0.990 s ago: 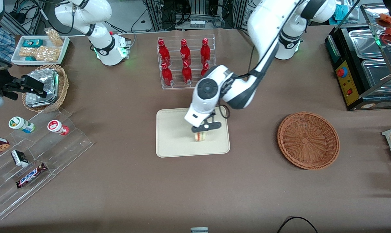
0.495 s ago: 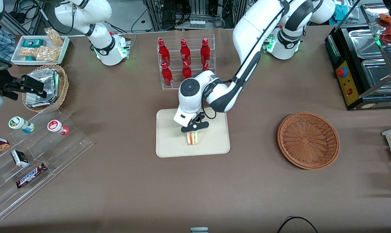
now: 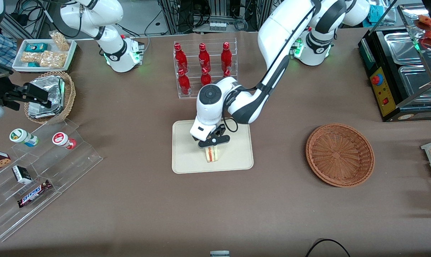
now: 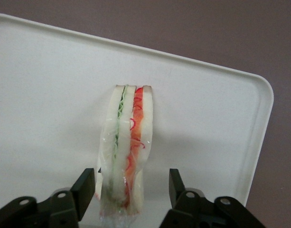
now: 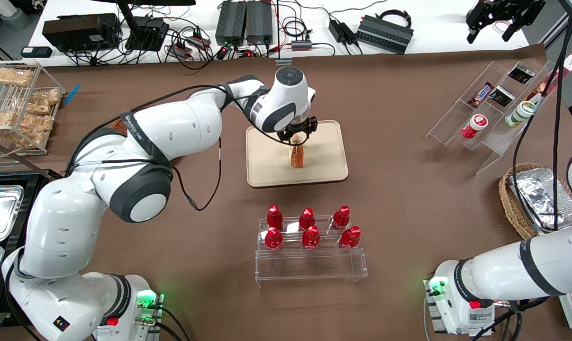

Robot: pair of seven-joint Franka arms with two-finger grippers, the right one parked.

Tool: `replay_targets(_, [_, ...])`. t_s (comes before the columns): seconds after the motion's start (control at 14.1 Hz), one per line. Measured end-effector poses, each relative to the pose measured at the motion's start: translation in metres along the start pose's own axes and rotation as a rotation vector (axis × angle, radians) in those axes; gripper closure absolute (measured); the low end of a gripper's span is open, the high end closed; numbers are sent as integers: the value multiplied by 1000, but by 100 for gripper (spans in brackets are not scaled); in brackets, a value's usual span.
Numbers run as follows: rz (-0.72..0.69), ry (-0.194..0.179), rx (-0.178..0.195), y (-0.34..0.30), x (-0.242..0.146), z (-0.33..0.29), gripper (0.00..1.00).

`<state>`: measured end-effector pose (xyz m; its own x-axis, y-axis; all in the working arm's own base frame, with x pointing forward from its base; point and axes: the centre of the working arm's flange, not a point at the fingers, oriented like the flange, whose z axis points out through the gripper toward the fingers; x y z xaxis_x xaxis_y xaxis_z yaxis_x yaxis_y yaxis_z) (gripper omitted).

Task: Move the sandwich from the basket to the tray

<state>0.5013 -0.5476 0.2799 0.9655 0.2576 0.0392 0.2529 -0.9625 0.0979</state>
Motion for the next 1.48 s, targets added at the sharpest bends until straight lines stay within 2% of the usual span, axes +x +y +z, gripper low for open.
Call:
replay_targets(0.14, [21, -11, 58, -13, 14, -38, 2])
replay_targets(0.35, [5, -51, 161, -68, 58, -97, 0])
replay_targets(0.64, [49, -103, 215, -163, 112, -110, 0])
replay_targets(0.85, [126, -138, 228, -228, 133, -123, 0])
replay_targets(1.13, [214, -145, 221, -299, 139, -171, 0])
replay_targets(1.41, [266, -158, 223, -341, 138, -223, 0])
replay_targets(1.48, [283, -164, 212, -353, 139, -235, 0])
